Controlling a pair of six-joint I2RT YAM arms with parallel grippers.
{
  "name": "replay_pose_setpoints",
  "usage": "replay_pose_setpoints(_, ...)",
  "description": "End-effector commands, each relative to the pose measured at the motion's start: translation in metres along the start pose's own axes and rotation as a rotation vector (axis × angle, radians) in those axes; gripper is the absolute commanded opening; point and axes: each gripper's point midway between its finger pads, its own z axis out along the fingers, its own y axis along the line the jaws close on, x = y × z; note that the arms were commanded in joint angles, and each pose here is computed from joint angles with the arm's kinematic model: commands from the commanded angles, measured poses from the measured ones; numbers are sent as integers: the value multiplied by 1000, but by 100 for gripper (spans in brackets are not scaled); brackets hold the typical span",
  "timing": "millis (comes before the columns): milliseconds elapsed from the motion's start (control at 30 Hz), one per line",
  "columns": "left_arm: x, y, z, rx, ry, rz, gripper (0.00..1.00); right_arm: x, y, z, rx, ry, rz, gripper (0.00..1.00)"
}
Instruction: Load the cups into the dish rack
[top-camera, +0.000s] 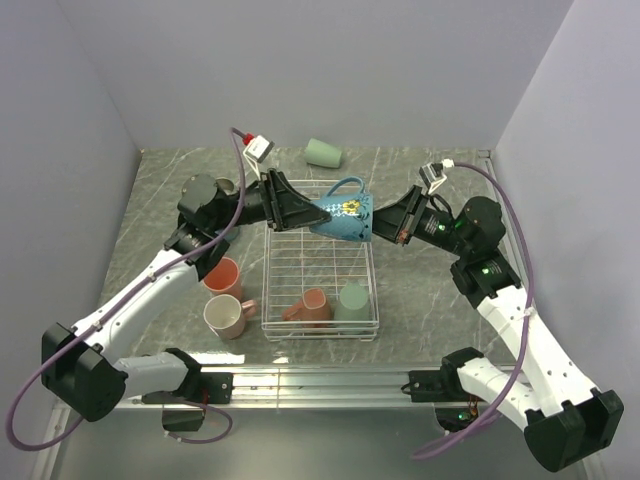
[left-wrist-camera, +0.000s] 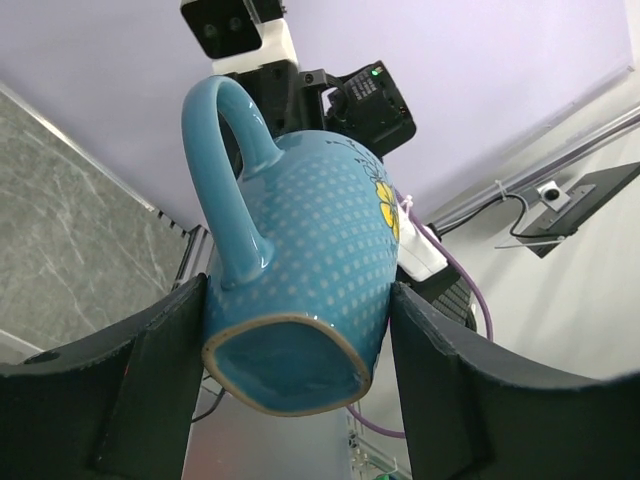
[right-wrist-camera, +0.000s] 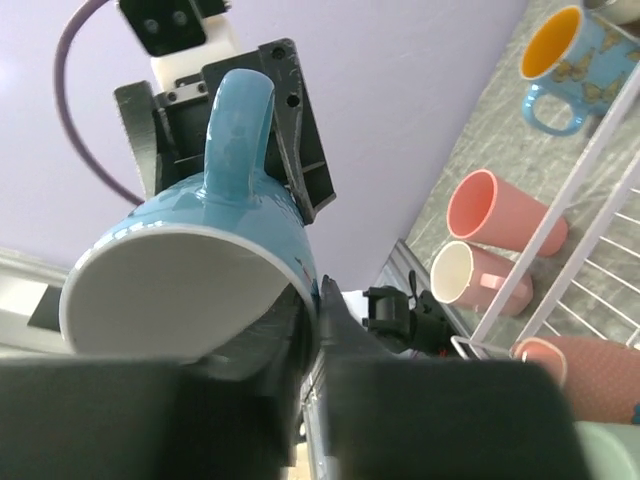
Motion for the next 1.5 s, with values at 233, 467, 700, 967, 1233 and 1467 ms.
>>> replay_pose_setpoints(233, -33, -2, -14, -155, -20, 162, 0, 4, -47, -26, 315, -42, -121, 57)
replay_pose_setpoints(467, -47, 78, -42, -558, 45, 239, 0, 27, -76, -62, 462, -44, -152, 57)
replay_pose_setpoints(700, -24, 148, -79, -875, 157, 240, 0, 45, -90, -86, 528, -51, -169, 58)
replay_pose_setpoints(967, 19, 184, -83, -994, 177, 224, 0, 42, -89, -86, 539, -50, -178, 57)
replay_pose_setpoints(1233, 44, 200, -83, -1101, 199, 304, 0, 38, -91, -79, 537, -27, -179, 57)
replay_pose_setpoints(1467, 58, 205, -94, -1129, 174, 317, 0, 42, -98, -75, 527, -16, -151, 56)
